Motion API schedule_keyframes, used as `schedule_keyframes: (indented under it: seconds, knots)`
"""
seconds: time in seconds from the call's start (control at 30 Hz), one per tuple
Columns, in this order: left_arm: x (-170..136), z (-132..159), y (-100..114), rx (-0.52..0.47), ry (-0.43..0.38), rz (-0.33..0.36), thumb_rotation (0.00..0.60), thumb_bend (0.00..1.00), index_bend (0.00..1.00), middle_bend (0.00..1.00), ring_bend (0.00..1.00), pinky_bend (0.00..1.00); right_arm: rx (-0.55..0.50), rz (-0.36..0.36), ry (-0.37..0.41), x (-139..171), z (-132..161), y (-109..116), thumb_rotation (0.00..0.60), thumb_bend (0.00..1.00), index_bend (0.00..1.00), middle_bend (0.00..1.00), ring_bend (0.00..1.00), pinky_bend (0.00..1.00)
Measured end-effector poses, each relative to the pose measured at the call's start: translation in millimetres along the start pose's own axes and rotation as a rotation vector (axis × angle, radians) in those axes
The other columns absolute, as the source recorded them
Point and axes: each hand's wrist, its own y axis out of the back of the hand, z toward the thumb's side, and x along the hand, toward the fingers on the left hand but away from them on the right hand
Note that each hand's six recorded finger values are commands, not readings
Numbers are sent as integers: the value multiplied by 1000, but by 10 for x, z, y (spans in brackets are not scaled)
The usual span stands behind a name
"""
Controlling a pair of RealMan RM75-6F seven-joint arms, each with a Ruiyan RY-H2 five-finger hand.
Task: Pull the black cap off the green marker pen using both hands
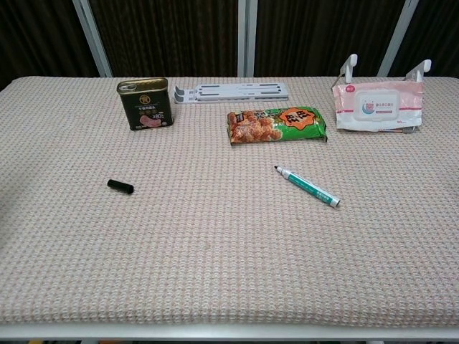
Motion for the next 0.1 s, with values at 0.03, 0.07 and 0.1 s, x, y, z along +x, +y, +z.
schedule_keyframes:
  seconds: [0.03, 0.07, 0.1]
  knots:
    - [-19, -32, -16, 3, 2, 9, 600, 35, 145, 143, 87, 137, 9, 13, 6, 2, -2, -48, 600, 87, 8, 31, 0, 0]
    - [-34, -53, -27, 4, 4, 16, 600, 35, 145, 143, 87, 136, 18, 26, 13, 2, 4, -96, 600, 89, 6, 30, 0, 0]
    - [-48, -71, -39, 4, 4, 23, 600, 35, 145, 143, 86, 136, 28, 41, 23, 1, 23, -159, 600, 90, 4, 29, 0, 0]
